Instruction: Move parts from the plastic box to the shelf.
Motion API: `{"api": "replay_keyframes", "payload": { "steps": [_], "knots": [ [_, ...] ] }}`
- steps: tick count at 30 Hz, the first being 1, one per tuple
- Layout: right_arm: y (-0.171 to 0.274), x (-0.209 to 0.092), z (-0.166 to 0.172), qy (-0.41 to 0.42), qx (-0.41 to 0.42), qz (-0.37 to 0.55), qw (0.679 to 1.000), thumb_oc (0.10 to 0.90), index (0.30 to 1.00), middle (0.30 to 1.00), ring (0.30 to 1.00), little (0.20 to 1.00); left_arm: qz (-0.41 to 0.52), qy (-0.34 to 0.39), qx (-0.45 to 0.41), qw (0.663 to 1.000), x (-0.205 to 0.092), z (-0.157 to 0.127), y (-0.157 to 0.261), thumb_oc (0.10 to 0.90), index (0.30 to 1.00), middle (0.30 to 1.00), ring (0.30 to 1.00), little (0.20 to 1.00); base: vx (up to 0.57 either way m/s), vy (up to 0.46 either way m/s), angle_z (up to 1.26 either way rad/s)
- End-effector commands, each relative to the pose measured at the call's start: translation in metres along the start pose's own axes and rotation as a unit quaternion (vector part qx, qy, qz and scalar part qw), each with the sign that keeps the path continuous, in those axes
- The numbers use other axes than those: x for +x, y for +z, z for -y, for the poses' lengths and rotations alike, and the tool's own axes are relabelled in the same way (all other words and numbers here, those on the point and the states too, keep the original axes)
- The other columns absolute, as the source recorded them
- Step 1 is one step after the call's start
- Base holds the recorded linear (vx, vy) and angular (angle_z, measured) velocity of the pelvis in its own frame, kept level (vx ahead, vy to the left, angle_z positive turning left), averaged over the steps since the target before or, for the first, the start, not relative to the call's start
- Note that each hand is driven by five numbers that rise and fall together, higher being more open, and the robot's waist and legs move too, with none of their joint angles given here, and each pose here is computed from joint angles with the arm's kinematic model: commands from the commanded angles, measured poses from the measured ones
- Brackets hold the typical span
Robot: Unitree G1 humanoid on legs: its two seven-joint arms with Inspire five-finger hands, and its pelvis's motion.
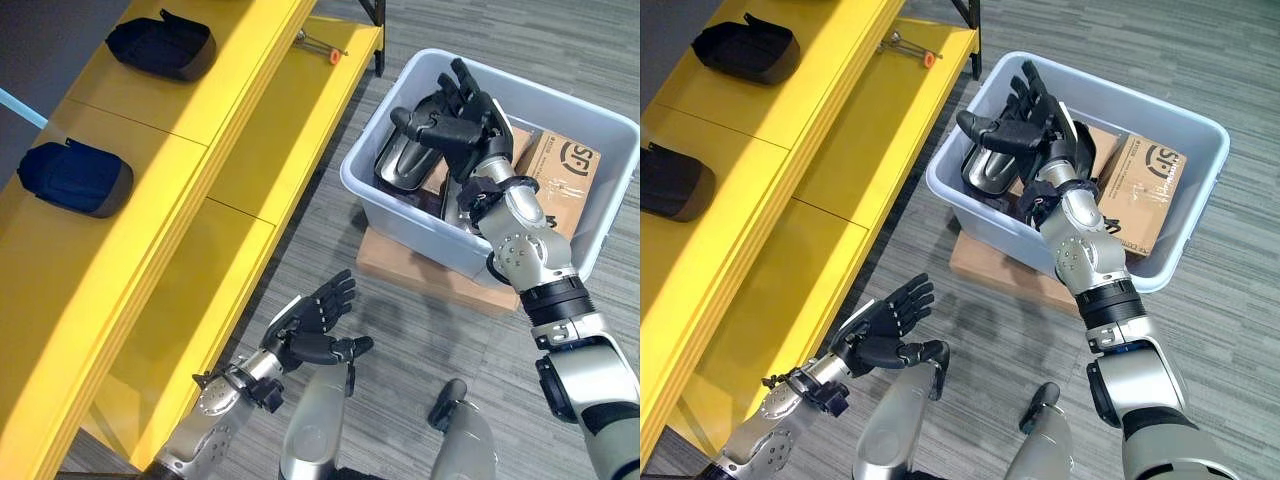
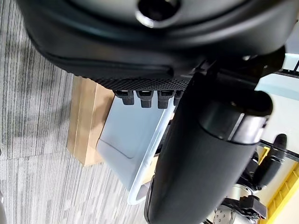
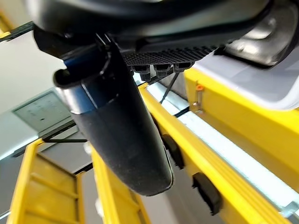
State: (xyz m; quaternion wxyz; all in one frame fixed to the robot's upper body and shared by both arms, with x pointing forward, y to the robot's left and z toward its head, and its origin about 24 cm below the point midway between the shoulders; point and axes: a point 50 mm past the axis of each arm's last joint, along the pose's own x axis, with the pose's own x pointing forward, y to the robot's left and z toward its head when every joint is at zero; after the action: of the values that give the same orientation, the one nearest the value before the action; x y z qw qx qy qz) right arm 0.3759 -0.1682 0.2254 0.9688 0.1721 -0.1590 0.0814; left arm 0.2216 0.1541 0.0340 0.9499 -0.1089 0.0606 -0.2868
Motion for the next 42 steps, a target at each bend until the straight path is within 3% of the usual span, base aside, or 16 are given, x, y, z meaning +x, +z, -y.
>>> {"api": "replay_keyframes", "payload": {
  "steps": [1, 4, 11, 23, 42],
  "knots": [
    [0.056, -0.003, -0.035, 0.072, 0.035, 0.158, 0.984, 0.900, 1.000, 1.000, 1.000, 1.000, 0.086, -0.035, 0.024, 0.995, 0.000, 0.015, 0.025, 0.900, 1.000, 1.000, 1.000, 1.000, 0.20, 0.263, -0.53],
    [0.036, -0.005, -0.045, 0.062, 0.029, 0.141, 0.988, 0.900, 1.000, 1.000, 1.000, 1.000, 0.090, -0.001, 0.005, 0.996, 0.003, 0.016, 0.015, 0.900, 1.000, 1.000, 1.000, 1.000, 0.19, 0.086, -0.79],
    [0.043, -0.004, -0.046, 0.015, -0.022, 0.160, 0.987, 0.900, 1.000, 1.000, 1.000, 1.000, 0.138, 0.016, 0.010, 0.990, 0.025, 0.026, 0.034, 0.900, 1.000, 1.000, 1.000, 1.000, 0.09, -0.297, -0.54],
    [0.032, 0.001, -0.048, 0.091, -0.139, 0.083, 0.983, 0.900, 1.000, 1.000, 1.000, 1.000, 0.143, -0.001, -0.030, 0.989, 0.018, 0.023, 0.032, 0.900, 1.000, 1.000, 1.000, 1.000, 0.19, -0.240, 0.04],
    [0.015, -0.003, -0.049, 0.132, -0.156, 0.033, 0.978, 0.900, 1.000, 1.000, 1.000, 1.000, 0.143, -0.009, -0.017, 0.989, 0.026, 0.031, 0.031, 0.900, 1.000, 1.000, 1.000, 1.000, 0.07, -0.119, 0.13]
  ]
}}
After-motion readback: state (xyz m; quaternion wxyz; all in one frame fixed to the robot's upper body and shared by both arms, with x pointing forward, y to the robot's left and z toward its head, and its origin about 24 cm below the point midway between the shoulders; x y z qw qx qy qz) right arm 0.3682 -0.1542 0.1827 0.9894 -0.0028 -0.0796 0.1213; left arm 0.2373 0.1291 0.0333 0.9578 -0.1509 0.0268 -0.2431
